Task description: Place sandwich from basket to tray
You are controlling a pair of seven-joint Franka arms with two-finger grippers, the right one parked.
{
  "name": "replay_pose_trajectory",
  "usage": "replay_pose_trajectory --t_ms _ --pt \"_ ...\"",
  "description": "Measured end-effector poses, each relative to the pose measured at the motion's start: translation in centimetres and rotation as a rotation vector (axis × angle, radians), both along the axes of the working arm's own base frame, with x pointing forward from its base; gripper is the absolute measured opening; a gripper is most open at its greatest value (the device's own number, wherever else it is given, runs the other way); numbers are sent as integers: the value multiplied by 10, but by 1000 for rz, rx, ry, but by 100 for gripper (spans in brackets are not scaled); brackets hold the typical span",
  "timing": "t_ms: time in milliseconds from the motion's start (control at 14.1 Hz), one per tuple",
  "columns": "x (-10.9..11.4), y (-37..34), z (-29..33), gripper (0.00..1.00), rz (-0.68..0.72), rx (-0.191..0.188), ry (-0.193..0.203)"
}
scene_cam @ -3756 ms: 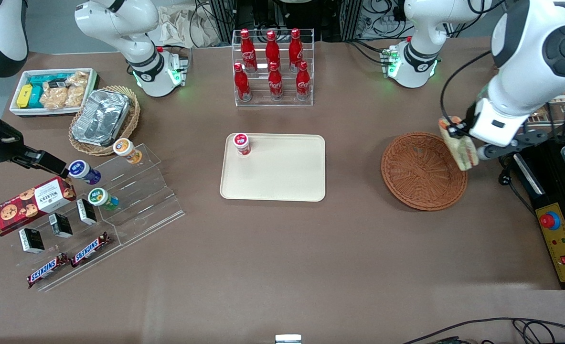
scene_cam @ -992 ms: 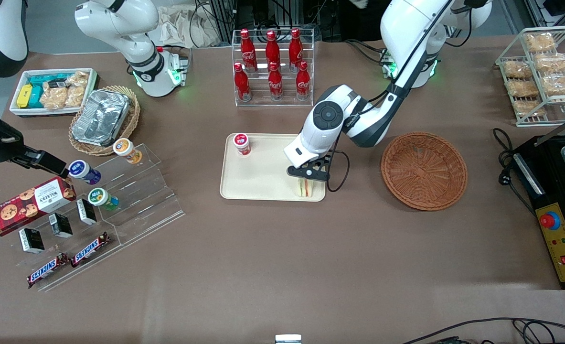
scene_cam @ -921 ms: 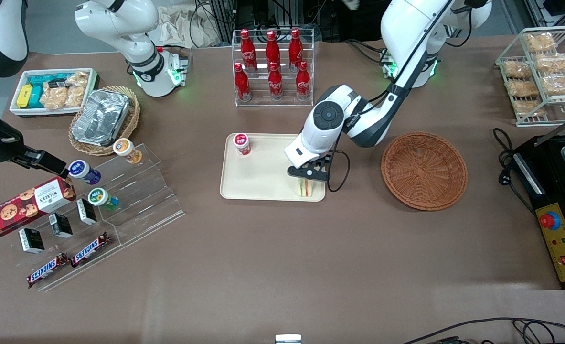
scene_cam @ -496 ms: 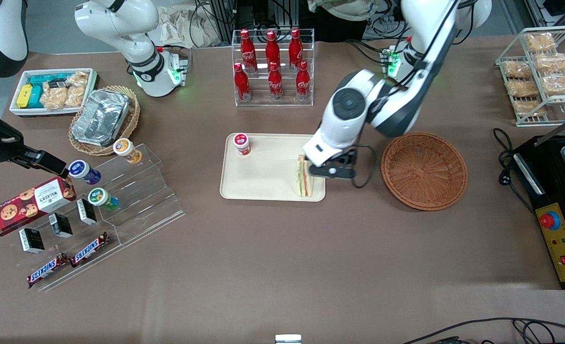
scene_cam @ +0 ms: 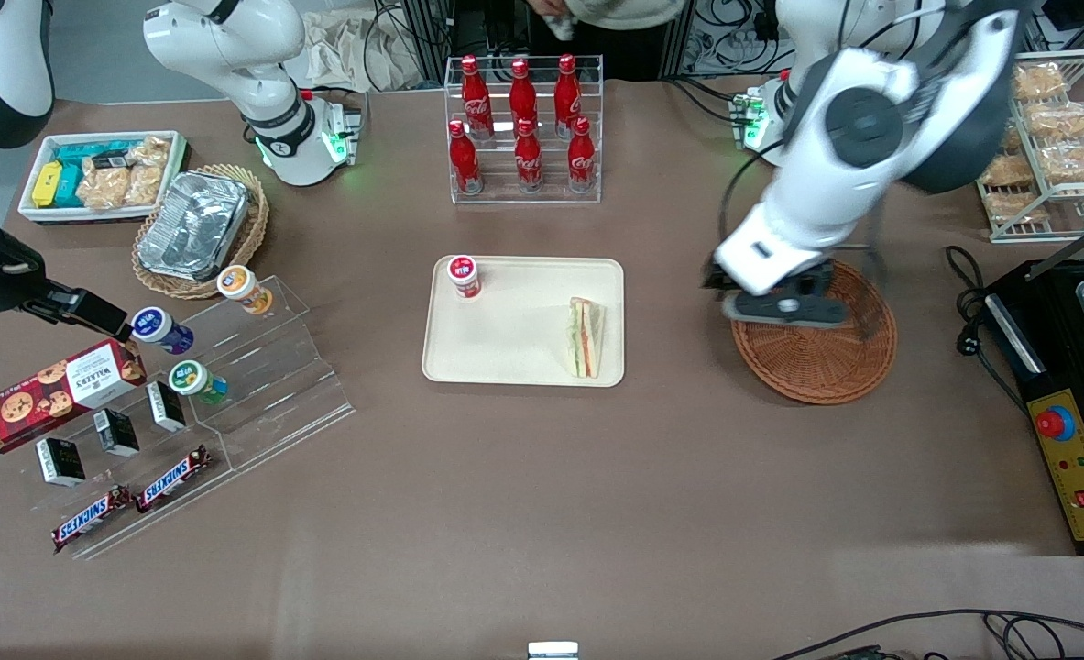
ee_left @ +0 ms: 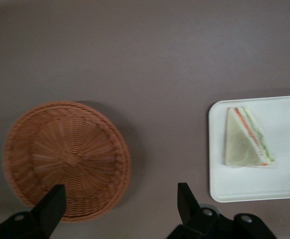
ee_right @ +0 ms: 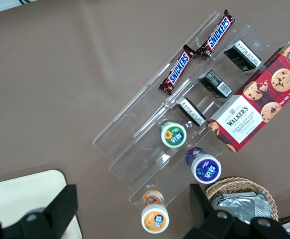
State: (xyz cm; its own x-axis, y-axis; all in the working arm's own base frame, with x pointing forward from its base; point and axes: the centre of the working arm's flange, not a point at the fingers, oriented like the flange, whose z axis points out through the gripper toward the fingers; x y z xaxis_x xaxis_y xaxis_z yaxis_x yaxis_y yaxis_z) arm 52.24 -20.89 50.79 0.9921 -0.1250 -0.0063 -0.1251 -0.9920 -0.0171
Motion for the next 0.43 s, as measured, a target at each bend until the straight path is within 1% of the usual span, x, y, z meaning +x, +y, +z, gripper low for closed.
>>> replay_pose_trajectory --t_ms 142,213,283,354,425 --pt "3 47 19 99 -23 7 6" --pt "5 70 27 99 -33 15 3" --pt "5 90 33 99 -37 31 0" --pt "5 108 37 99 -34 46 9" --pt "5 124 41 99 -34 50 16"
